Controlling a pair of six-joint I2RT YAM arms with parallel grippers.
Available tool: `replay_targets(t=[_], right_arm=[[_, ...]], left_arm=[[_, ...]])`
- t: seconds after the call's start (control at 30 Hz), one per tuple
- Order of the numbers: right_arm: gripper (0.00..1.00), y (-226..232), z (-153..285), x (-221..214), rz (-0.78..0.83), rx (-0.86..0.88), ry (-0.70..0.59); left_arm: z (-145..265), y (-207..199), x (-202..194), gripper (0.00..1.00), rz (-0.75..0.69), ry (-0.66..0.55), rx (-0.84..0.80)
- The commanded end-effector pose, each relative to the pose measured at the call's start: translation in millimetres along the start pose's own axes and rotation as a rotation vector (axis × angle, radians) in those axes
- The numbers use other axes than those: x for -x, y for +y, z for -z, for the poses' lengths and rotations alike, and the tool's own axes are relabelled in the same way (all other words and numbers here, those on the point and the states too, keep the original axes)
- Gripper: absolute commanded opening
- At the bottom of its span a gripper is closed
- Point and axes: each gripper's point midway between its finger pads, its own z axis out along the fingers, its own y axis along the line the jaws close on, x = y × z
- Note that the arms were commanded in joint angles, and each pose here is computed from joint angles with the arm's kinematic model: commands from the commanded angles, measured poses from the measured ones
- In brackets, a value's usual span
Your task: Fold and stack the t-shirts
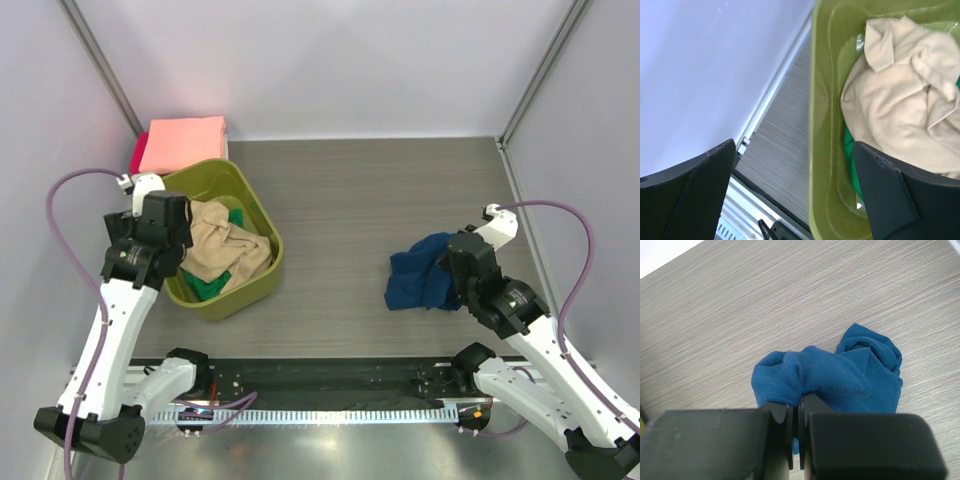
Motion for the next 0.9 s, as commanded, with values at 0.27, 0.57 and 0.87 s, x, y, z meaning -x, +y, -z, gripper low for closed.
replay_targets(t=[0.27, 0.57, 0.87], right_arm=[[0.01, 16.3, -1.9, 4.6, -0.076, 0.07, -0.025], [0.01, 15.1, 3.1, 2.4, -0.065, 0.097, -0.017], [0.01, 13.3, -2.5, -5.9, -0.048, 0.079, -0.001]], left_arm=[[35.0, -141.3, 74.9, 0.92, 0.117, 0.013, -0.456], [-1.9, -305.4, 28.0, 0.84, -0.134, 0.238, -0.614], [-27.1, -231.7, -26.7, 0.72, -0.256, 0.335, -0.47]])
